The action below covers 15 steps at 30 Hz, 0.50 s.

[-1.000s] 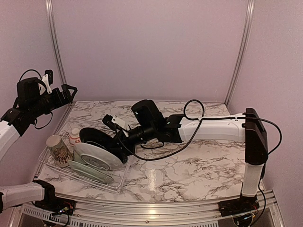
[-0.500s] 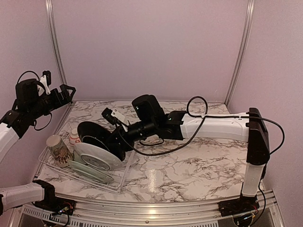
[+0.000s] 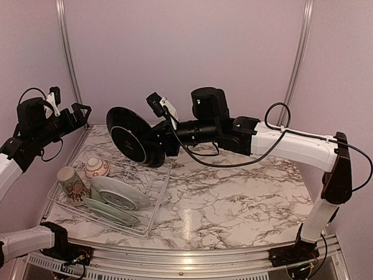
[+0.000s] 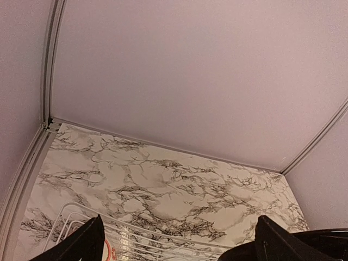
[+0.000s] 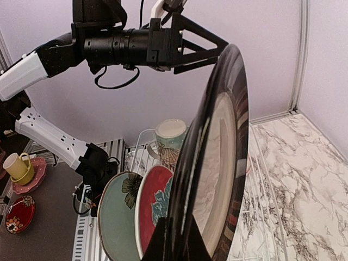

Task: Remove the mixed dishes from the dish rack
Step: Grab the plate from the dish rack, then place the plate at the center of the board.

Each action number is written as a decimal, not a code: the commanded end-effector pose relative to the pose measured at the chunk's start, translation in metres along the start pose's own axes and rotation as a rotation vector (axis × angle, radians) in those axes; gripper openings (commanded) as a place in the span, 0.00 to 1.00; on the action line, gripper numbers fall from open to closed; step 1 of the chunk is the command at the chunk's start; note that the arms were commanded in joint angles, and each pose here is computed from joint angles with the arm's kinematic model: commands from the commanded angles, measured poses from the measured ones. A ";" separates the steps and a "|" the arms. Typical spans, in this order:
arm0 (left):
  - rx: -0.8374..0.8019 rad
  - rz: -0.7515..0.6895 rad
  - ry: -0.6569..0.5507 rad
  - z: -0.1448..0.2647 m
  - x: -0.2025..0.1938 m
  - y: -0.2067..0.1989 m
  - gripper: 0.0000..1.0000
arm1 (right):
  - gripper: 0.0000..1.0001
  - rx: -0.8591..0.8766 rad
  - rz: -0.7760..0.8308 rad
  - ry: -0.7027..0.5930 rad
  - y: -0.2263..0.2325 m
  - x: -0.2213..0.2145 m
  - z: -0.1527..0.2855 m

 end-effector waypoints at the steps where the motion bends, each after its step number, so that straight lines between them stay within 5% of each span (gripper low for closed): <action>1: 0.014 0.007 -0.036 0.003 0.002 0.002 0.99 | 0.00 -0.016 0.152 -0.286 0.024 0.068 0.047; 15: 0.005 0.012 -0.017 -0.008 -0.003 0.003 0.99 | 0.00 -0.894 0.167 -0.083 -0.065 0.010 0.126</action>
Point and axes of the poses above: each gripper's point midway between its finger pads, its own z axis back along the fingers, its own y axis along the line the jaws close on, x = y × z, the point moved 10 cm from there along z, back along the fingers, and after that the axes turned 5 degrees about -z, right-handed, at the moved point
